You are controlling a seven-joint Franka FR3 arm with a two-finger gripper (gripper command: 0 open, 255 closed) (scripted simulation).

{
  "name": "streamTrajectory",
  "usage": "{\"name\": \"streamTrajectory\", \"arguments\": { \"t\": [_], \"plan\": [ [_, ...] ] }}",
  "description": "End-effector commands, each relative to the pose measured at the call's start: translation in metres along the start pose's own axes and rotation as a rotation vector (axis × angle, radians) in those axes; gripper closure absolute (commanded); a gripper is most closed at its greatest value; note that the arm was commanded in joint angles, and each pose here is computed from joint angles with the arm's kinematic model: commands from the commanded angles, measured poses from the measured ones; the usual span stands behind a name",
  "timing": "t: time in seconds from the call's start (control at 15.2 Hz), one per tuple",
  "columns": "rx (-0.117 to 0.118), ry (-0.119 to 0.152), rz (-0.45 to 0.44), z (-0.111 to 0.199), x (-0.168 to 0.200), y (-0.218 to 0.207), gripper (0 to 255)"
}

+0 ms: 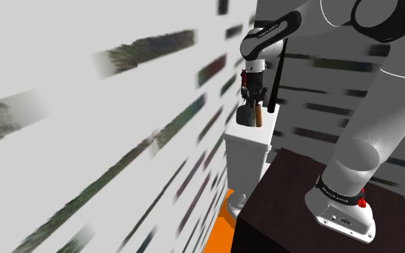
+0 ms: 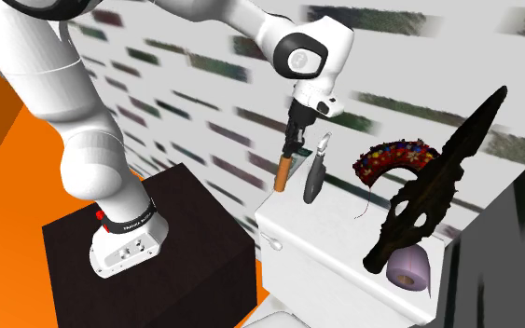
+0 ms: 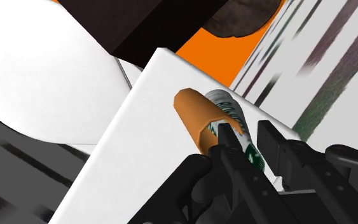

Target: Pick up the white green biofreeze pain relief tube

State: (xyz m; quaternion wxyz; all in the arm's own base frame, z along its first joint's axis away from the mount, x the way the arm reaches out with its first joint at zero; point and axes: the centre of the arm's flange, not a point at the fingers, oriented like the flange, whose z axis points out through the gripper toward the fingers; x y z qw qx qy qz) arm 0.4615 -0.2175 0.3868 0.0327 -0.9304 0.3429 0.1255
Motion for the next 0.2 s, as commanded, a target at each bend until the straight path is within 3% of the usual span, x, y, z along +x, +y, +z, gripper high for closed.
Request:
{"name": "streamTrajectory", "arguments": {
  "t": [0.0,0.13],
  "plan": [
    [0.000,0.000,0.000,-0.0098,-0.0031,0.0008,255],
    [0.000,0.000,0.000,-0.0106,-0.0033,0.0008,255]
  ]
}}
